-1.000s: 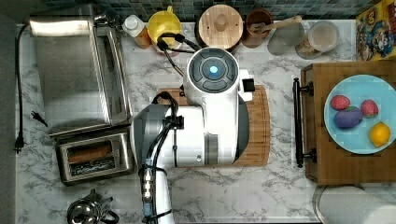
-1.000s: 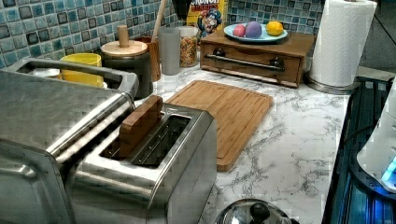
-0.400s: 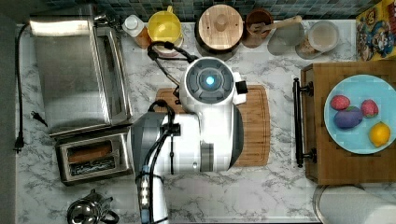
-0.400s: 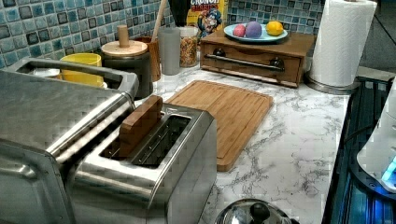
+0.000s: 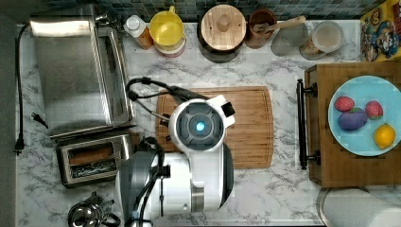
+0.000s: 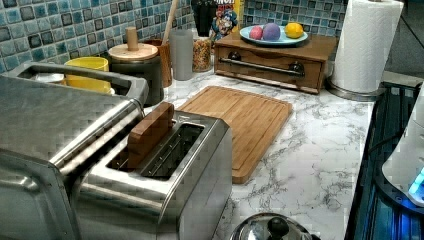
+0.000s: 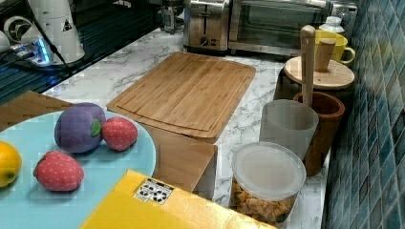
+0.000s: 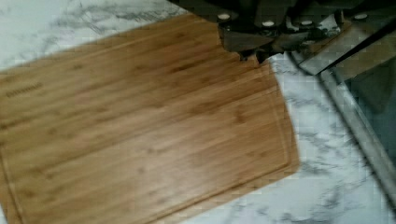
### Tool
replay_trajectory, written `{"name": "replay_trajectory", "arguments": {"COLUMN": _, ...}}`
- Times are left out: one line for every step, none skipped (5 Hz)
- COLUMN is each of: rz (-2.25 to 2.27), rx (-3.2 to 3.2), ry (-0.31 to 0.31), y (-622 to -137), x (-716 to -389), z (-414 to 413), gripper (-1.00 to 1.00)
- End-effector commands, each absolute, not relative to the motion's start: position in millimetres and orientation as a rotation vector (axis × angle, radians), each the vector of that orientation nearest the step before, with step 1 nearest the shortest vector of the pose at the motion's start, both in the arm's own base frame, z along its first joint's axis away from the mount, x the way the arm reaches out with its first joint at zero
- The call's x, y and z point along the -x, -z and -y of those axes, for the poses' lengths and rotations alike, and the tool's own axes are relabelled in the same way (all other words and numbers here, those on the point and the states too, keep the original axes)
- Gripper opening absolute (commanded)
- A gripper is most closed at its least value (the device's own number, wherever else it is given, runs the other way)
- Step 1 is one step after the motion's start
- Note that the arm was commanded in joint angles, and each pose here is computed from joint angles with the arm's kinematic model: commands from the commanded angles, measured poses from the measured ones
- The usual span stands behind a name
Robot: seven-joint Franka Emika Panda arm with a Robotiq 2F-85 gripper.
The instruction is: Turn on the toaster.
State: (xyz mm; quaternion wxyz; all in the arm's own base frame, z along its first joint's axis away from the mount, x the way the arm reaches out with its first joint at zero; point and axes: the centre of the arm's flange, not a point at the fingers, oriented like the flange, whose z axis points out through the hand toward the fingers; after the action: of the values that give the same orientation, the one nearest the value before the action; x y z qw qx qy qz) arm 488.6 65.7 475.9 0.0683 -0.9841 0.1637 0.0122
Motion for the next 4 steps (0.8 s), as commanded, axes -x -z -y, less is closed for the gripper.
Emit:
{"name": "replay_trajectory", "arguments": {"rz": -0.033, "rx": 2.953, "ry": -0.071, "y": -446.2, "x": -450.1, "z": -129.2, "gripper": -1.00}}
{"name": "replay_trajectory", "arguments": {"rz": 0.092, "rx": 2.943, "ry": -0.124, "y": -443.6, "x": -427.3, "z": -149.2, "gripper": -1.00}}
{"name": "replay_trajectory", "arguments": {"rz": 0.208, "rx": 2.931, "ry": -0.176, "y": -427.8, "x": -415.3, "z": -162.3, "gripper": -1.00}}
{"name": "replay_trajectory", "arguments": {"rz": 0.243, "rx": 2.898, "ry": -0.173, "y": -417.3, "x": -402.8, "z": -172.7, "gripper": -1.00}}
